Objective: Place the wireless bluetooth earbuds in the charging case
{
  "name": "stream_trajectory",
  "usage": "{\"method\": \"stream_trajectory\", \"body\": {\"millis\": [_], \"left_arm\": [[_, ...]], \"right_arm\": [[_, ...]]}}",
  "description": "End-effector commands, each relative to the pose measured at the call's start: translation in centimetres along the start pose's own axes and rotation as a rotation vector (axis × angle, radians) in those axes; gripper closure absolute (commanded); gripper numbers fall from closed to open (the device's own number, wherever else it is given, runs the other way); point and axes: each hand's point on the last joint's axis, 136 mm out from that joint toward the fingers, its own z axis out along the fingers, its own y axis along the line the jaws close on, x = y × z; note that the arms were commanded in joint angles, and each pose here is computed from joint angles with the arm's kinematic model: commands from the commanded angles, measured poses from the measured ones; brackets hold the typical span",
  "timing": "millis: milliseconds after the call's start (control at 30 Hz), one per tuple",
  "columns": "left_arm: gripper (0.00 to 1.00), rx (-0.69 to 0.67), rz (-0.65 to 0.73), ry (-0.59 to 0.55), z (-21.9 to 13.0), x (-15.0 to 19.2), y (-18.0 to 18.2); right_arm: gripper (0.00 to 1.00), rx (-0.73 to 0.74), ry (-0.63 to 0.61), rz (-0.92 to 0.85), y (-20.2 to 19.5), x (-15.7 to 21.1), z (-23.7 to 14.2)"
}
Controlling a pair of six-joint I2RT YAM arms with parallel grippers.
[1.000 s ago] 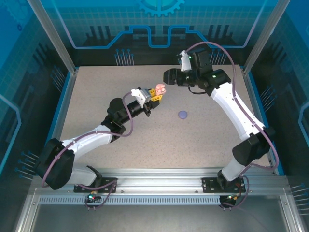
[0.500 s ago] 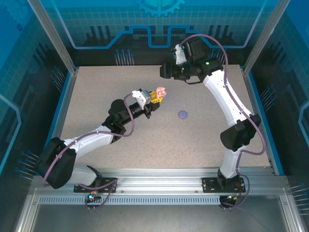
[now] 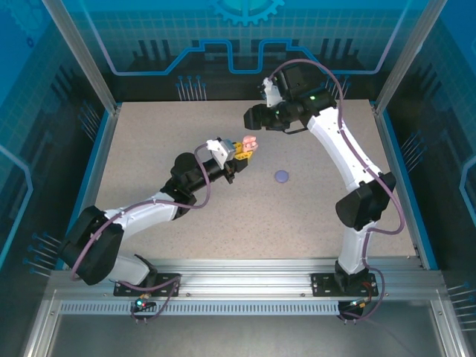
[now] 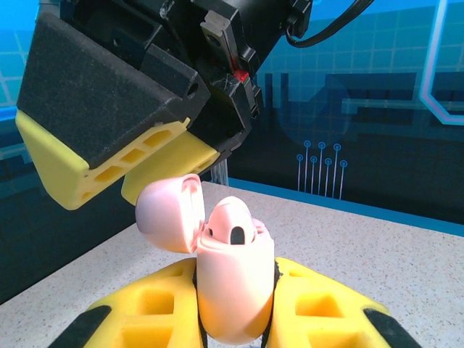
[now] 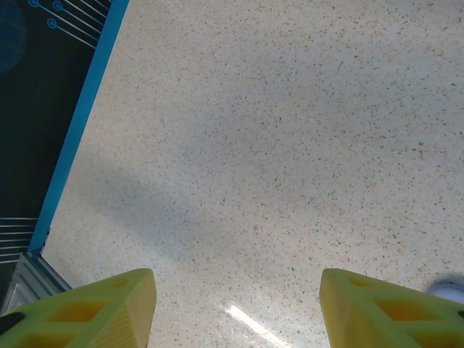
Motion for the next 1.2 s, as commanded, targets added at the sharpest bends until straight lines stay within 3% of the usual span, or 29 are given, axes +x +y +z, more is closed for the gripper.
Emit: {"method": "stream_trajectory", "body": {"millis": [0, 600, 767, 967, 1167], "left_arm": [[1.00, 0.007, 0.010, -0.052, 0.3, -1.4, -0.2], [1.00, -0.057, 0.010, -0.055, 1.0, -1.2, 1.1], [1.00, -0.057, -0.009, -0.038, 1.1, -0.6, 1.1], [1.00, -0.102, -0.121, 0.014, 1.0, 1.4, 1.8], [1.00, -0.188, -0.390, 0.132, 0.4, 5.2, 2.6]], "right_arm": [[0.39, 0.000, 0.041, -0.025, 0.4, 1.3, 0.4], [0.41, -0.030, 0.043, -0.054, 1.0, 5.3, -3.4], [0.40, 0.044, -0.055, 0.037, -1.5, 4.4, -5.3], [0.37, 0.152, -0.174, 0.245, -7.5, 4.3, -7.8], [0.36, 0.189, -0.136, 0.298, -9.7, 7.7, -7.1]]}}
